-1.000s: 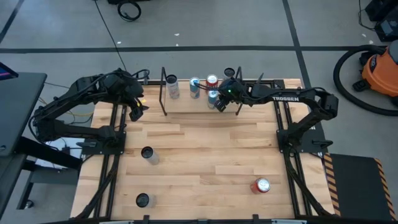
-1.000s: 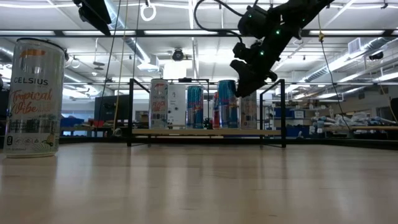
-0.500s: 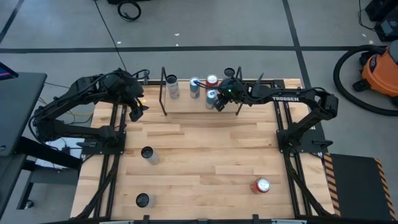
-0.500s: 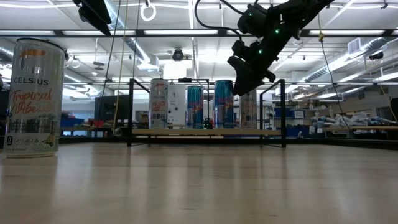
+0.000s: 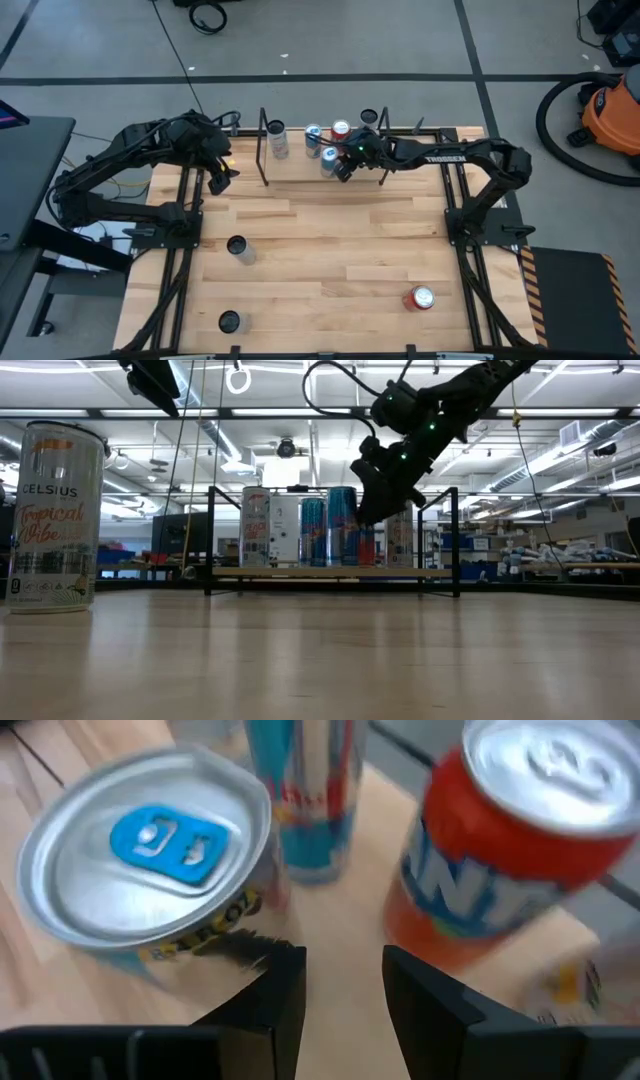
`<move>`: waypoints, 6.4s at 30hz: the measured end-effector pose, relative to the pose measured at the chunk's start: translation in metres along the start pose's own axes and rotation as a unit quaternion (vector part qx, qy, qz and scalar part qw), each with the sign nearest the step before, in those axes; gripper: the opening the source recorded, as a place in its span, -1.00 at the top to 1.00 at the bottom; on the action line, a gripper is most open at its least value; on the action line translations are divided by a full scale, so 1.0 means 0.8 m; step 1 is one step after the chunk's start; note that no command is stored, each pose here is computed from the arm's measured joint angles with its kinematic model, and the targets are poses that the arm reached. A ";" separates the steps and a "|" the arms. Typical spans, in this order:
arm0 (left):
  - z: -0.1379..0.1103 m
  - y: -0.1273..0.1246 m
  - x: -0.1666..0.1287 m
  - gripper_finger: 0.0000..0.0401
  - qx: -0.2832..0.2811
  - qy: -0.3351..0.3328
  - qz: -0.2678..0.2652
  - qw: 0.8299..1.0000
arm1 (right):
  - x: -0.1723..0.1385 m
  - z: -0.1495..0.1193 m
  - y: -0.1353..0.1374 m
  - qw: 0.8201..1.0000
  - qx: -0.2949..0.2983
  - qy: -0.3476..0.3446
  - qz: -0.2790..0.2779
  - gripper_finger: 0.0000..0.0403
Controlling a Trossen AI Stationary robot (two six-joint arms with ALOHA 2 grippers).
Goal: Place canned beverage on shelf
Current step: Put the blue soda can on the shelf aligned with the other blue soda can, then put the white yellow soda can on the shelf aligned with the other white yellow soda can
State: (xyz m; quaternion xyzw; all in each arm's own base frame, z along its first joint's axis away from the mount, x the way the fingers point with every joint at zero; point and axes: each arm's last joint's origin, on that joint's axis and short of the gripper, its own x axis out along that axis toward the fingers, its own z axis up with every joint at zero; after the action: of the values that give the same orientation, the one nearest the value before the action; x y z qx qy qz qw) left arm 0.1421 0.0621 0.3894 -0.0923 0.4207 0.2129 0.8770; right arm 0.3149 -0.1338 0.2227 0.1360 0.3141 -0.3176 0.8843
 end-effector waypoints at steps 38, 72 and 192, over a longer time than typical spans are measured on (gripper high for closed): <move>0.000 0.000 0.000 -0.50 0.000 0.000 0.000 1.000 | -0.006 0.006 0.001 0.999 0.019 -0.007 0.026 0.30; 0.001 0.000 0.000 -0.50 0.000 -0.003 0.000 1.000 | -0.015 0.007 0.022 0.994 0.052 -0.013 0.093 0.30; 0.002 -0.001 0.000 -0.50 -0.036 -0.008 -0.002 0.999 | -0.051 -0.021 0.199 0.882 -0.154 -0.234 0.379 -0.94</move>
State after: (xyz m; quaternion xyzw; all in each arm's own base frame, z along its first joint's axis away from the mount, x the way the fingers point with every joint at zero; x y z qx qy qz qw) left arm 0.1435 0.0622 0.3904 -0.1231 0.4051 0.2272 0.8770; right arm 0.3859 0.0138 0.2425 0.0286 0.0680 0.0715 0.9947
